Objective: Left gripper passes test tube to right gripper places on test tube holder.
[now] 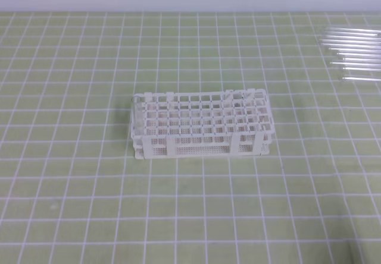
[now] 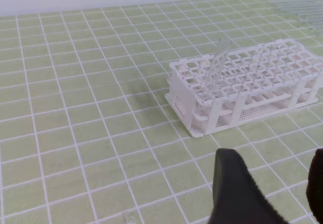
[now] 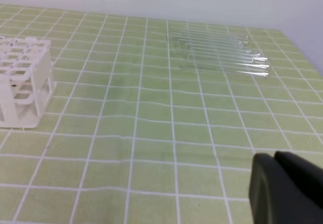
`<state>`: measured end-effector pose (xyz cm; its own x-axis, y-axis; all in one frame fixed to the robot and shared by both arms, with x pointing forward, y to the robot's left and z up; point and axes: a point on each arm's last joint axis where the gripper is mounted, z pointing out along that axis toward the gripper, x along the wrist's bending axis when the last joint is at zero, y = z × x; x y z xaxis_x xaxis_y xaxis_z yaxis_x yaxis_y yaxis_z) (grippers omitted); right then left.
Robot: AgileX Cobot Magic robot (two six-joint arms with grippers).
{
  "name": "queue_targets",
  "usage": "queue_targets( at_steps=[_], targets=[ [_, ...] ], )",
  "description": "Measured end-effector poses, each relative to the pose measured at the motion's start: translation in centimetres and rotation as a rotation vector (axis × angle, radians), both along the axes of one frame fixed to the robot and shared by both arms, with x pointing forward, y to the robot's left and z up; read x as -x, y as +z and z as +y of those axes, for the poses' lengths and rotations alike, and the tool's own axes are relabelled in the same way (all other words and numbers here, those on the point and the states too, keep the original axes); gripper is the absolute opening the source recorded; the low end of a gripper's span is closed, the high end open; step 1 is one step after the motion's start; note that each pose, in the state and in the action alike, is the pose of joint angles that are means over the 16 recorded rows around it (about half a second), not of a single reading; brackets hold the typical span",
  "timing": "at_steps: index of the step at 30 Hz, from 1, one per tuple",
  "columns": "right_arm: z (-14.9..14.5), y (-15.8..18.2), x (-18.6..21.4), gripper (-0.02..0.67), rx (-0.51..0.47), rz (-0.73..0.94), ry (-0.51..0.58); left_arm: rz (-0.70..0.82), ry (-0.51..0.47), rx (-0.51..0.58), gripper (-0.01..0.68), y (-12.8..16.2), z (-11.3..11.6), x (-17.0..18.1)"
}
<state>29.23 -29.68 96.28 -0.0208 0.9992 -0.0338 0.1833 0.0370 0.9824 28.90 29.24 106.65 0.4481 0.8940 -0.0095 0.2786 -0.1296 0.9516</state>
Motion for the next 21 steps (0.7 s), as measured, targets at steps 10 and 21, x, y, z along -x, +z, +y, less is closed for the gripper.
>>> queue_targets(
  at_steps=[10, 21],
  targets=[
    [0.03, -0.02, 0.01, -0.016, -0.012, 0.003, 0.002, -0.001, 0.0, -0.001, 0.286, 0.01, -0.01, -0.02],
    [0.04, 0.0, 0.0, -0.016, -0.014, 0.001, 0.002, -0.013, -0.011, 0.006, 0.285, -0.34, -0.29, -0.13]
  ],
)
